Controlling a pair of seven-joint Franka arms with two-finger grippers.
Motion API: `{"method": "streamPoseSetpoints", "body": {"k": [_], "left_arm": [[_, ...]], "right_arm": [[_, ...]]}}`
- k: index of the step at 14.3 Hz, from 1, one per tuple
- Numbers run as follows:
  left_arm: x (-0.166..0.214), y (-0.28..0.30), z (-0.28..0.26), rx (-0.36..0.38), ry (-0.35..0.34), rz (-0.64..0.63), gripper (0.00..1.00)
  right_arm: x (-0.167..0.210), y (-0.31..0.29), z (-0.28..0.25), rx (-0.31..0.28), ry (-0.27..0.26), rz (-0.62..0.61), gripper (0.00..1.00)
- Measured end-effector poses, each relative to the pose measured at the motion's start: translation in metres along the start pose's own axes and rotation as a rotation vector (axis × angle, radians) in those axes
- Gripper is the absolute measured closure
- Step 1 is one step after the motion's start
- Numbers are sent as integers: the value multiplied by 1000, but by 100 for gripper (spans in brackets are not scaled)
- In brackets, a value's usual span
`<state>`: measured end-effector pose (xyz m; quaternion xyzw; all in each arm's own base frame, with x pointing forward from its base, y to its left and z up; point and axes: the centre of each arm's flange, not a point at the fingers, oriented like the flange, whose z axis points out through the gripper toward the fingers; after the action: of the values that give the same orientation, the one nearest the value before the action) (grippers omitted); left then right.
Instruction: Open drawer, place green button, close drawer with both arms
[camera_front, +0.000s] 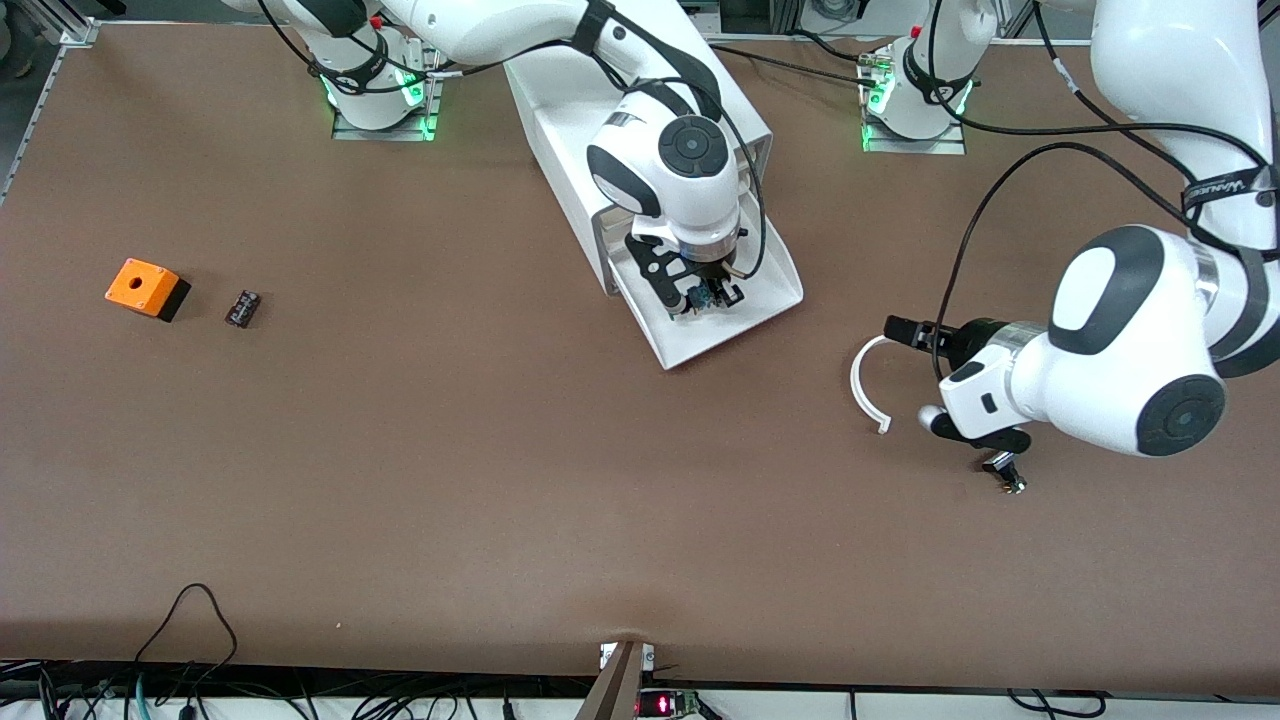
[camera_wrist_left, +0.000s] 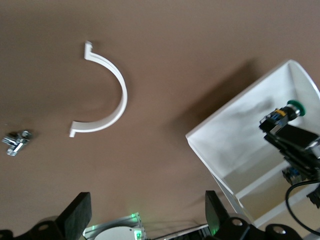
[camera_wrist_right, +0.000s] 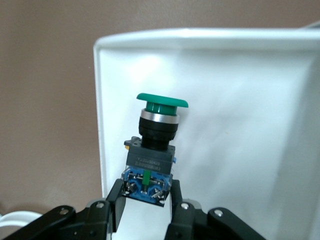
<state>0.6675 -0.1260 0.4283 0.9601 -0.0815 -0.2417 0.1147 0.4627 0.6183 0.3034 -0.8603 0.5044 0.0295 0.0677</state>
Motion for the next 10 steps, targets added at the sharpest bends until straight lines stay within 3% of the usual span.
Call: {"method": "streamPoseSetpoints", "body": {"k": [4,8,10], "left_arm": [[7,-20,1,-9,15,-44,0],[35,-15,21,-22,95,-236,0],[43,-7,33,-26,117,-313,0]], "right_arm": [[-13,4,27,24,-19,18,60],[-13,1,30,48,-23,31,60],[-10,-3,25,58,-21,36,45]]}}
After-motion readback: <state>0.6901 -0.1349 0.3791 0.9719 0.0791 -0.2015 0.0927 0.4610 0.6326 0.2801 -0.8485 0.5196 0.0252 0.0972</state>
